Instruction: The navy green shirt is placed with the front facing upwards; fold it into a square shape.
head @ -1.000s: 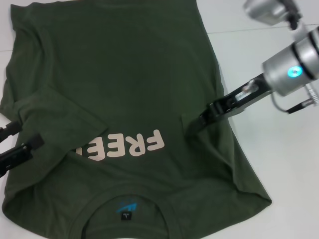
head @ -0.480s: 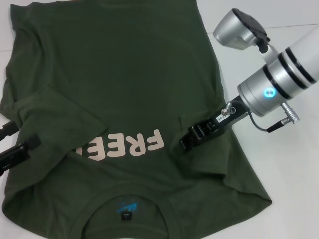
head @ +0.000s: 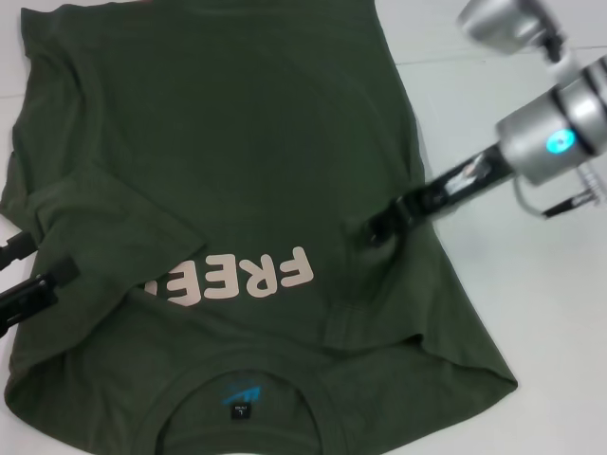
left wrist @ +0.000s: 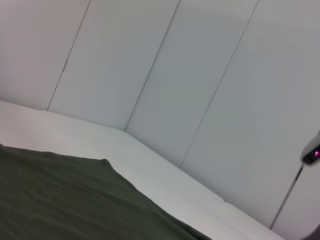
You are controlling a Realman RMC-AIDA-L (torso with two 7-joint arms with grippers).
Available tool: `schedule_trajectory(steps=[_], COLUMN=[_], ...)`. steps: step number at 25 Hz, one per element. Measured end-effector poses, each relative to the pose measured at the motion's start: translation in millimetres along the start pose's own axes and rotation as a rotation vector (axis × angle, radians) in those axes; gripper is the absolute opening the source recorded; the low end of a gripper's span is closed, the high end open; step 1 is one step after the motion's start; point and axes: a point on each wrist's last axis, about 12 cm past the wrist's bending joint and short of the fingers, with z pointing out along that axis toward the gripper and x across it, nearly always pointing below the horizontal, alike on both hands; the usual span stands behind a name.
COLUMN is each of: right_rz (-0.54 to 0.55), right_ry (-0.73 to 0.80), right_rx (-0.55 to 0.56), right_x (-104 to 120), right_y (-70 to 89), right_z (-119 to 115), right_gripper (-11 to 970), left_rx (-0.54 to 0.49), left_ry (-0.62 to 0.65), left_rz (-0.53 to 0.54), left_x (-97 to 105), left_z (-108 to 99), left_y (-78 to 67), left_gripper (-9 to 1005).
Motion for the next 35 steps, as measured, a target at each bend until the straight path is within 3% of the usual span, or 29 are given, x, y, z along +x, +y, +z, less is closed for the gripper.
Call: schedule_trajectory(steps=[7,13,17,20,25,31,35], right_rz=[-0.186,-0.209,-0.264,-0.425,-0.571,-0.572,-0.481], right_ry=[-0.448,-0.695,-0.698,-0.703,-0.627,-0.489,-0.397], right_rx=[-0.099,-0.149,-0.171,-0.171,-0.112,-0.029,-0.018], right_x=[17,45,49,57,72,105,129], right_y=[-17.2,-41.1,-37.6,-26.3,-19.8,-25.4,-33.2], right_z=[-71,-72,-76,-71,-57,-60,-71], right_gripper=[401,474,577,695,832,859,859], left_rx=[0.023,0.044,0.058,0.063,0.109,0.122,0.101], left_ry=[-0.014,-0.028,-0.026,-0.026,-0.019,0.043,0.118], left_rz=[-0.013,-0.058,-0.089,-0.109,-0.091,-0.063,-0.128], left_x=[-3,-10,-12,-13,-9,3,11], left_z=[-2,-6,-7,-8,-12,-31,-43], left_y=[-2.0,-2.2,-2.5,-2.9,-10.3,-19.9,-23.2], left_gripper=[886,885,885,885,884,884,884])
